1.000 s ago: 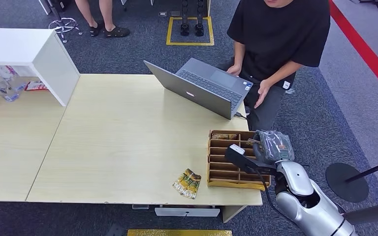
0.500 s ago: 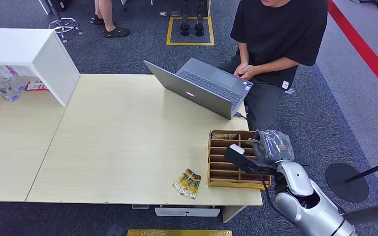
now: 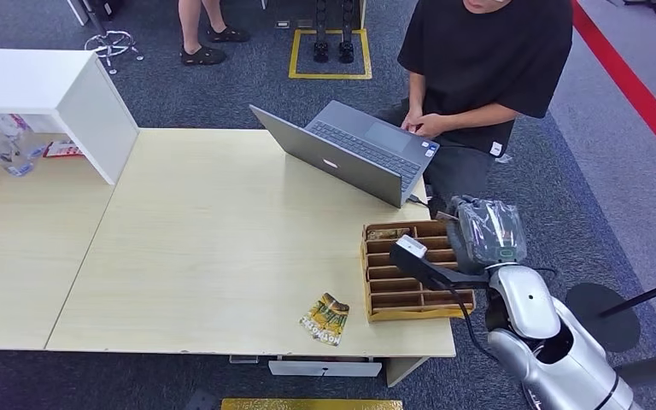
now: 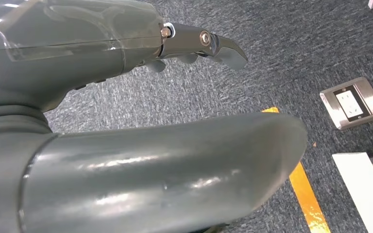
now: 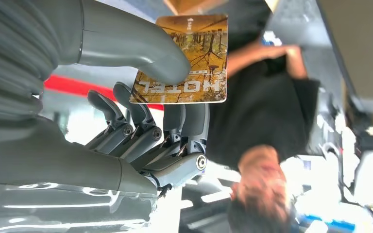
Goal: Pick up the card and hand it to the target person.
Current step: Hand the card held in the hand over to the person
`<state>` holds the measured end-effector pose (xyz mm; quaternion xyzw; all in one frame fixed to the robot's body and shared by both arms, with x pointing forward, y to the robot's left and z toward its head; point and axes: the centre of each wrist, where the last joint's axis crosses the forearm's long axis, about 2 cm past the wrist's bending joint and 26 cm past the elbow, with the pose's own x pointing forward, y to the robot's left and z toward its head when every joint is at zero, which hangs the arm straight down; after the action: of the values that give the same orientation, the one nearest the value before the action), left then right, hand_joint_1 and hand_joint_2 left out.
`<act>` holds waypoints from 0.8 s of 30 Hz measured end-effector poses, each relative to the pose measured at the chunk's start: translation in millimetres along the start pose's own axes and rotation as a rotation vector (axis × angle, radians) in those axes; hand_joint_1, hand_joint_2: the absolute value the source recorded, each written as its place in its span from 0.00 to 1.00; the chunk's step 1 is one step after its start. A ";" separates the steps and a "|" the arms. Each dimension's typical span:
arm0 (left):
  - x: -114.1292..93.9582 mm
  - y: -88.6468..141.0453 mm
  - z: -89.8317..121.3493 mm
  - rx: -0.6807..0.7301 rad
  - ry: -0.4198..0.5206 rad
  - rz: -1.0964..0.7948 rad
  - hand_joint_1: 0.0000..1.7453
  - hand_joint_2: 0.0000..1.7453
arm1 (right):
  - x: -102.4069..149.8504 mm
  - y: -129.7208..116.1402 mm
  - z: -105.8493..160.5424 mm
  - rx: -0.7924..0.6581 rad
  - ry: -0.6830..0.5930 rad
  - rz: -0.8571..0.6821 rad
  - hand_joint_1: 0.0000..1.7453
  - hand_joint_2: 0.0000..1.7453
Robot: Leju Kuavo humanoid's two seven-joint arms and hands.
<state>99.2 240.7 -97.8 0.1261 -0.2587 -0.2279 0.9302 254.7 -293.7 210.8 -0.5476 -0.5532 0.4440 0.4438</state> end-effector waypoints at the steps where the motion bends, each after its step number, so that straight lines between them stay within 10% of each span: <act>1: -0.3 -0.2 0.1 0.000 0.000 0.000 0.00 0.00 | 0.5 -5.0 -0.4 -0.012 -0.004 0.003 0.89 1.00; 24: 8.1 2.6 -2.7 -0.006 -0.011 -0.024 0.00 0.00 | -6.8 -63.3 -26.4 -0.224 -0.054 0.003 0.95 1.00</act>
<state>107.7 239.3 -95.7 0.1251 -0.2615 -0.2405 0.9263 267.2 -300.8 278.2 -0.5824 -0.6103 0.3945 0.3643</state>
